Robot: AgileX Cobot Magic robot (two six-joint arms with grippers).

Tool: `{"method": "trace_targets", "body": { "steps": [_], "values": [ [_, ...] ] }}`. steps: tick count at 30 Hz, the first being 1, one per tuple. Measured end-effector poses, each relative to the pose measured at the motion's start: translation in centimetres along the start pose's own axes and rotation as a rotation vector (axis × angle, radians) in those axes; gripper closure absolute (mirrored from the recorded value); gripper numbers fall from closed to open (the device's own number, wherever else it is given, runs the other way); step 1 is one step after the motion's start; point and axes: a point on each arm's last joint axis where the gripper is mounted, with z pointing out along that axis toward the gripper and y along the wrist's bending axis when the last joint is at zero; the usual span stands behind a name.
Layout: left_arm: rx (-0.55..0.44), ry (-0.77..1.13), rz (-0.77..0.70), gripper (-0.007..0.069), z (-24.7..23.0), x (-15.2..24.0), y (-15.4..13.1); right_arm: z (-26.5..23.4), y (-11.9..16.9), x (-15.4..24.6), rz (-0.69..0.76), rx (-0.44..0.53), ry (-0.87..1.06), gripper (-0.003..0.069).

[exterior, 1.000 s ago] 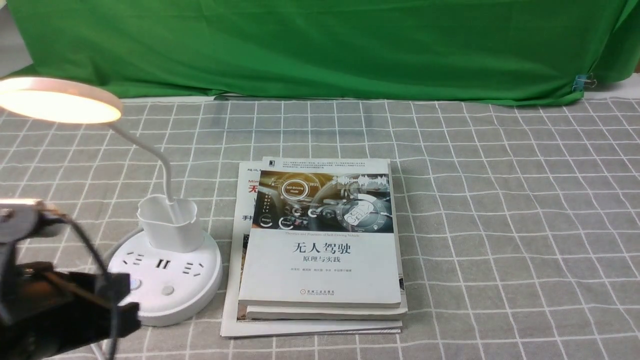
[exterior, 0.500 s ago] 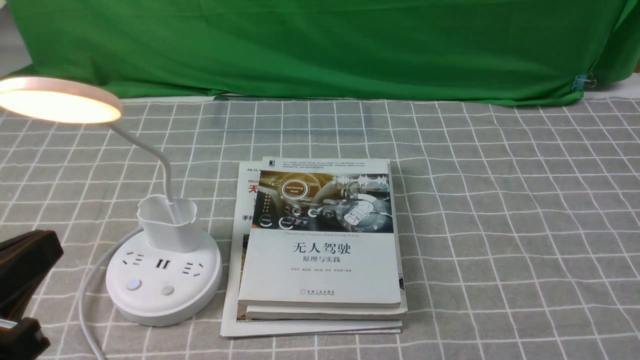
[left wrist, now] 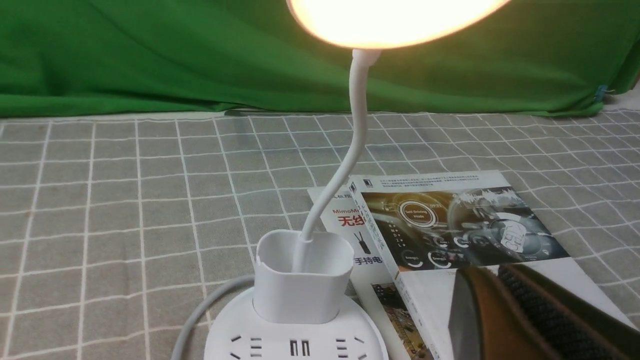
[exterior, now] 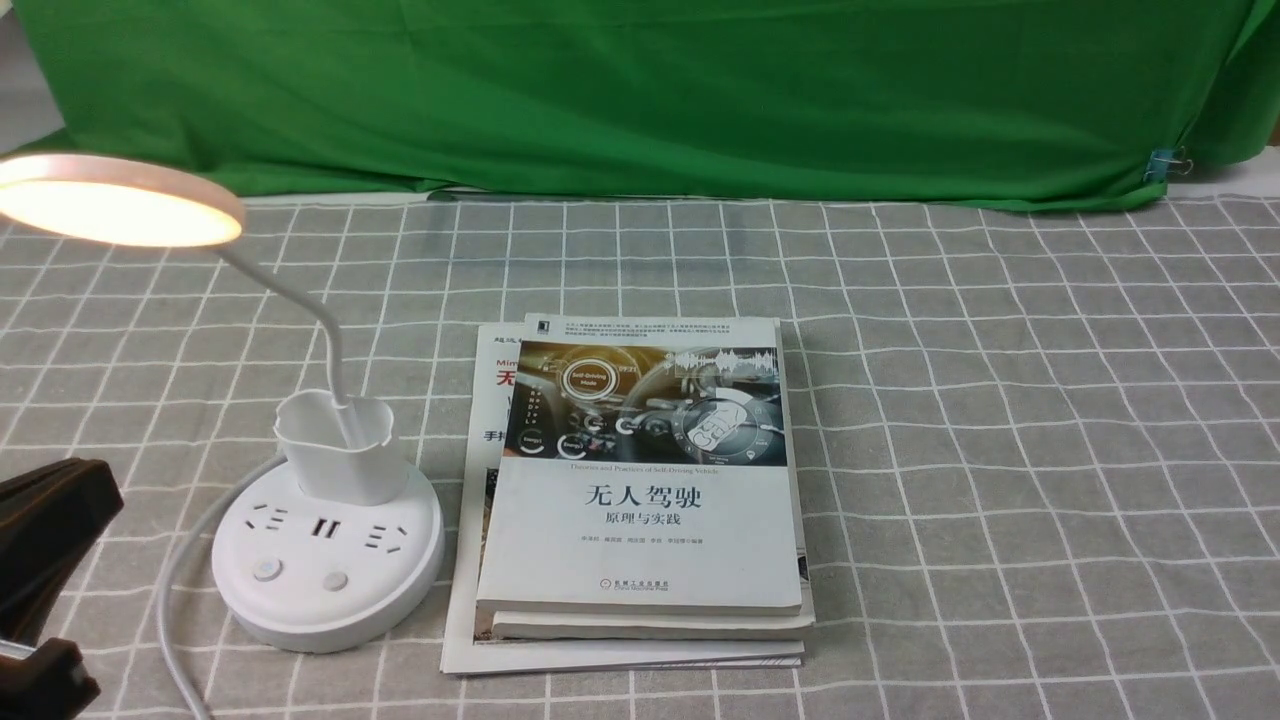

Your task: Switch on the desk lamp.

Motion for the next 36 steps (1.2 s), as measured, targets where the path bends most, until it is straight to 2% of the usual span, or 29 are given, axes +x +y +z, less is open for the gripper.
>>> {"method": "trace_targets", "body": {
  "steps": [3,4,7,12,13,20,36],
  "values": [
    [-0.026,-0.04,0.089,0.0606,0.2,0.4,0.3,0.0,0.0,0.0,-0.001,0.0,0.0,0.0414],
    [-0.061,-0.069,0.118,0.0606,0.2,0.8,0.5,0.0,0.0,0.0,-0.001,0.0,0.0,0.0414],
    [-0.072,-0.137,0.15,0.0606,-0.1,1.3,0.8,0.0,0.0,0.0,-0.001,0.0,0.0,0.0414],
    [-0.163,-0.229,0.205,0.0606,-0.4,4.9,1.6,0.0,0.0,0.0,-0.001,0.0,0.0,0.0414],
    [-0.183,-0.226,0.213,0.0606,-0.3,6.6,1.8,0.0,0.0,0.0,-0.001,0.0,0.0,0.0414],
    [-0.197,-0.107,0.155,0.0606,-0.7,9.8,2.2,0.0,0.0,0.0,-0.001,0.0,0.0,0.0414],
    [-0.208,-0.086,0.15,0.0606,-0.7,10.1,2.2,0.0,0.0,0.0,-0.001,0.0,0.0,0.0414]
  ]
}}
